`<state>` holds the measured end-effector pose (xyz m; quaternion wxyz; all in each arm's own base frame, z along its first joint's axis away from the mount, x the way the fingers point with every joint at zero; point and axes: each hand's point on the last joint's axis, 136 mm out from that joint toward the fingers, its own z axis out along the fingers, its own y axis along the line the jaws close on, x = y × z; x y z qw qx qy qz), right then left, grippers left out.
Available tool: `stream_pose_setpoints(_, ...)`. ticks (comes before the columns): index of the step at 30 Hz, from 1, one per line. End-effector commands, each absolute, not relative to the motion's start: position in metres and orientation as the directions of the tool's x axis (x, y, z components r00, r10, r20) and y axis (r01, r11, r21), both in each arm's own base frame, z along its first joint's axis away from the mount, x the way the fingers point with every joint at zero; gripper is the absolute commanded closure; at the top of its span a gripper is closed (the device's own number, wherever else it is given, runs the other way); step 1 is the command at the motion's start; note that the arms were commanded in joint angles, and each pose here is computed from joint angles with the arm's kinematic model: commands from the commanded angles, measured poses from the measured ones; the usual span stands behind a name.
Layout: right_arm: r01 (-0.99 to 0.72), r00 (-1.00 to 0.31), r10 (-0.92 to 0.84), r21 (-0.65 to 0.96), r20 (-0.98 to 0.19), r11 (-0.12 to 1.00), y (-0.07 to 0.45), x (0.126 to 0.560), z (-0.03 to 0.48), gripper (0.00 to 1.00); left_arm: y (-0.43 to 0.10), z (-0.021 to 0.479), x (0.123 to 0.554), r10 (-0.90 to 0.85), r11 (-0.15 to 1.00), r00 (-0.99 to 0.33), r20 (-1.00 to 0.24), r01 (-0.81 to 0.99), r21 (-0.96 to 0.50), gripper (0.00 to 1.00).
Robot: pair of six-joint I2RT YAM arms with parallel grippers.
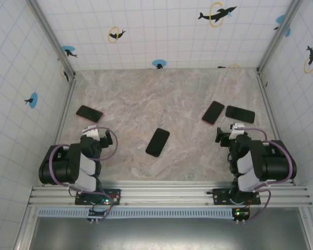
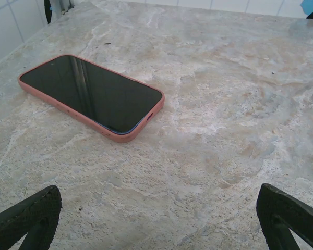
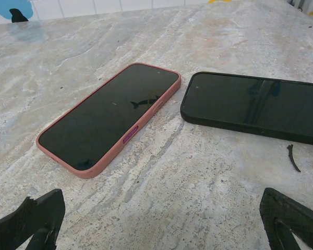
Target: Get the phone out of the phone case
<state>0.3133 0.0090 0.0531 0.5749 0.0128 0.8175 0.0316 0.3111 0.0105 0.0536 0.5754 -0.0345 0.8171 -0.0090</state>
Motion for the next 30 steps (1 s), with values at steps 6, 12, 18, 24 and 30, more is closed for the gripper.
stream_pose_setpoints(6, -0.016, -0.336, 0.059, 0.068, -0.940, 0.998, 0.008, 0.310, 0.053, 0.02, 0.013, 0.058, 0.313, -0.073, 0.997, -0.316, -0.946, -0.055, -0.059, 0.02)
stream_pose_setpoints(12, -0.015, -0.337, 0.060, 0.070, -0.940, 0.997, 0.008, 0.310, 0.053, 0.02, 0.013, 0.057, 0.313, -0.074, 0.997, -0.317, -0.945, -0.055, -0.059, 0.02)
stream_pose_setpoints(18, -0.004, -0.338, 0.070, 0.076, -0.938, 0.997, 0.006, 0.310, 0.053, 0.02, 0.013, 0.058, 0.313, -0.075, 0.997, -0.315, -0.946, -0.056, -0.060, 0.02)
stream_pose_setpoints(24, 0.023, -0.308, 0.086, 0.084, -0.948, 0.996, 0.001, 0.309, 0.061, 0.02, 0.013, 0.058, 0.312, -0.076, 0.997, -0.315, -0.946, -0.055, -0.062, 0.02)
stream_pose_setpoints(30, -0.032, -0.303, 0.083, 0.098, -0.949, 0.995, 0.008, 0.314, 0.079, 0.02, 0.010, 0.059, 0.339, -0.068, 0.998, -0.407, -0.911, -0.035, -0.059, 0.02)
